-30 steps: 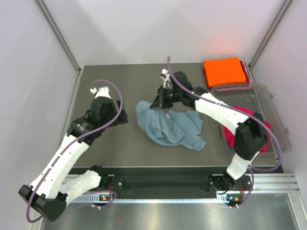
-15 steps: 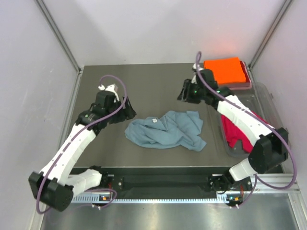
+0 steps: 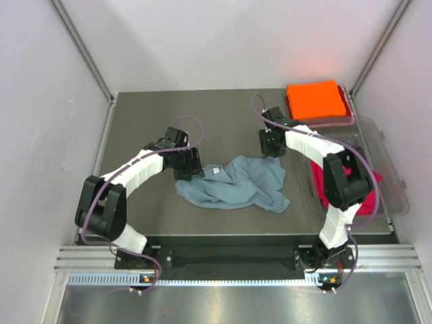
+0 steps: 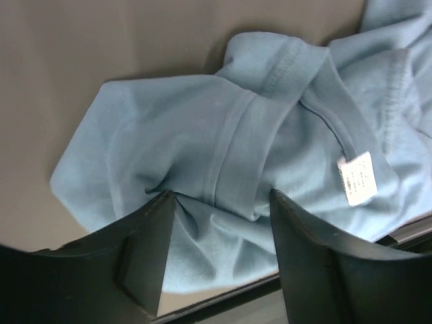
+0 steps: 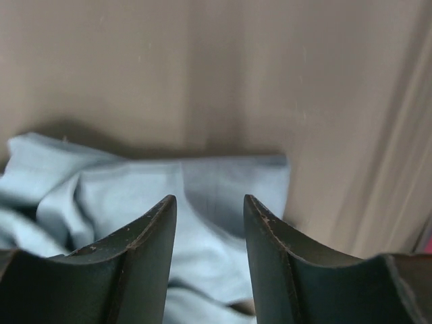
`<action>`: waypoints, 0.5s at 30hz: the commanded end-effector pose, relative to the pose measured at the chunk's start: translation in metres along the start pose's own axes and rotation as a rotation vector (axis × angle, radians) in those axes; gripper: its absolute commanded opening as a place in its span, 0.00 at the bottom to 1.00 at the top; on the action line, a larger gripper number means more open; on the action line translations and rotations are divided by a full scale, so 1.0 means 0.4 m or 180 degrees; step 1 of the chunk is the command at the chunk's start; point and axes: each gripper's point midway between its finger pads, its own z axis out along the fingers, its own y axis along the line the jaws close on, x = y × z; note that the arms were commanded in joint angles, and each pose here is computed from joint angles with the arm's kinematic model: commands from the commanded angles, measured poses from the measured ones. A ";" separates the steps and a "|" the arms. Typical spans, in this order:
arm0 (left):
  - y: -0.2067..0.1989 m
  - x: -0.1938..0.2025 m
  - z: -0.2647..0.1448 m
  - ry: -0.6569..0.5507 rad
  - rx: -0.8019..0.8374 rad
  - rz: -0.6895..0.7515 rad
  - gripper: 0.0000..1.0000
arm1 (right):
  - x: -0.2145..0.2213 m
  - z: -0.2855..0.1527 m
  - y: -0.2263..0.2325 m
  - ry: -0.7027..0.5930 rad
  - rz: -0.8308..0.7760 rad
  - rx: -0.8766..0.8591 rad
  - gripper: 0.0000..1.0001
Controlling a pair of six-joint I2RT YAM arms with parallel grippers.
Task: Fold and stack the t-shirts
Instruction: Flatten the tshirt out
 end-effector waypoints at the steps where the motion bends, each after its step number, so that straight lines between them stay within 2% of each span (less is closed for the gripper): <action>1: -0.028 -0.026 0.018 -0.0075 0.0177 0.0082 0.59 | -0.081 0.021 -0.001 -0.0175 -0.0208 0.0063 0.44; 4: -0.017 -0.021 0.029 -0.0048 0.0118 0.0083 0.44 | -0.067 0.055 -0.004 -0.0083 -0.0239 0.0098 0.43; 5: -0.015 -0.022 0.029 -0.0055 0.0108 0.0074 0.34 | -0.067 0.063 -0.004 -0.0089 -0.0243 0.0102 0.43; 7: -0.013 -0.023 0.029 -0.0066 0.0111 0.0077 0.21 | -0.058 0.079 -0.008 -0.0051 -0.0253 0.0127 0.42; 8: -0.015 -0.019 0.032 -0.0045 0.0124 0.0074 0.00 | -0.057 0.085 -0.007 -0.0045 -0.0249 0.0142 0.41; 9: -0.017 -0.020 0.033 -0.0040 0.0133 0.0064 0.00 | -0.057 0.091 -0.010 -0.0044 -0.0241 0.0172 0.35; 11: -0.024 -0.023 0.034 -0.0044 0.0170 0.0041 0.00 | -0.066 0.096 -0.020 -0.0093 -0.0227 0.0229 0.32; 14: -0.032 -0.041 0.031 -0.0118 0.0177 0.0032 0.00 | -0.092 0.095 -0.032 -0.0153 -0.0222 0.0342 0.20; 15: -0.031 -0.046 0.029 -0.0137 0.0155 0.0013 0.00 | -0.115 0.085 -0.037 -0.0220 -0.0185 0.0388 0.10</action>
